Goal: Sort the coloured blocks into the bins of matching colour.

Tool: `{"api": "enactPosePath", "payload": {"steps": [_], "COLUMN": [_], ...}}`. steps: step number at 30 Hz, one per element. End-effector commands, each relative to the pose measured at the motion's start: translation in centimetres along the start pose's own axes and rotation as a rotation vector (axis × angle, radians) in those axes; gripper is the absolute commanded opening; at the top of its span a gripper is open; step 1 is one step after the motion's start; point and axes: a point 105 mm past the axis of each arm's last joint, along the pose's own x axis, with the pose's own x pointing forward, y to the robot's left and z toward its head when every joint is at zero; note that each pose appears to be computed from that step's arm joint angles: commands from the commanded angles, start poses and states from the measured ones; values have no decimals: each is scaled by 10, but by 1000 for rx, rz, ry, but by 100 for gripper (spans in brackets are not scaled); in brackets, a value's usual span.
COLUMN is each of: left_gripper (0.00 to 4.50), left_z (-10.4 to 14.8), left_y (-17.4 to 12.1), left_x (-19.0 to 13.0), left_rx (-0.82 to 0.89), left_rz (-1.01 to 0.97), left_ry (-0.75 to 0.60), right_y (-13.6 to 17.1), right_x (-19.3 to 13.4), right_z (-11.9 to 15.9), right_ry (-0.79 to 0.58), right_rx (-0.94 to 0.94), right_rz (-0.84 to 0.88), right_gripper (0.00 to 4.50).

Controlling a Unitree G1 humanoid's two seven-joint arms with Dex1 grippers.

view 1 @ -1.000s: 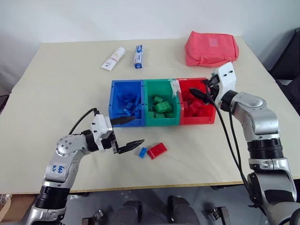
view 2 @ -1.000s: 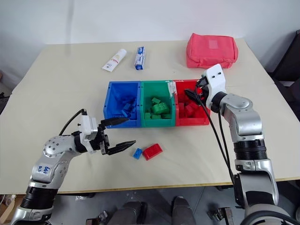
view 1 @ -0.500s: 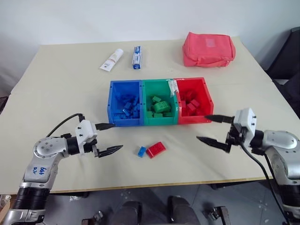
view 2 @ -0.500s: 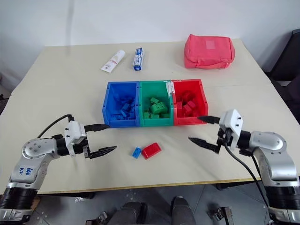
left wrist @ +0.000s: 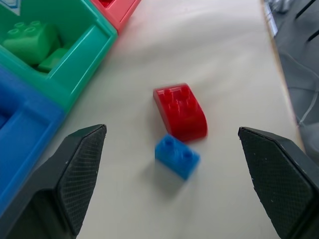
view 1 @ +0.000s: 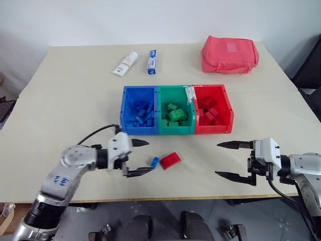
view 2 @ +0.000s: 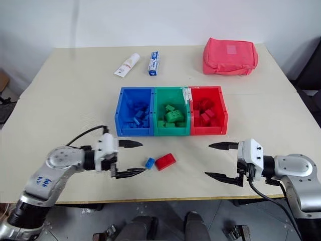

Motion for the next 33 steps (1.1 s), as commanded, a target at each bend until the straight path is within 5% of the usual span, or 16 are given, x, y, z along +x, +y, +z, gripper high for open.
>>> {"api": "enactPosePath", "payload": {"steps": [1,2,10,14,19,21,28,33], "left_gripper": [450,450,450,368,209,150,148,148], "left_z": [-10,-20,-15,-14,-14,0,78,129], "left_y": [1,3,3,-1,0,1,12,51], "left_x": [24,26,58,63,61,64,82,123], "left_rx": [-22,-8,20,-5,-3,-2,37,145], "left_rz": [35,50,21,-5,-39,-60,-86,101], "left_ry": [187,279,333,317,312,244,-128,-295], "right_y": [9,12,28,32,29,22,6,-12], "right_x": [0,1,5,4,-2,-7,-30,-61], "right_z": [16,17,19,19,12,13,14,6], "right_ry": [-35,-35,-30,-28,-8,-33,-62,-69], "right_rx": [-56,-56,-59,-55,-43,-27,2,80], "right_rz": [16,24,21,-2,-83,-182,-476,-768], "right_gripper": [446,446,446,450,450,450,450,450]}}
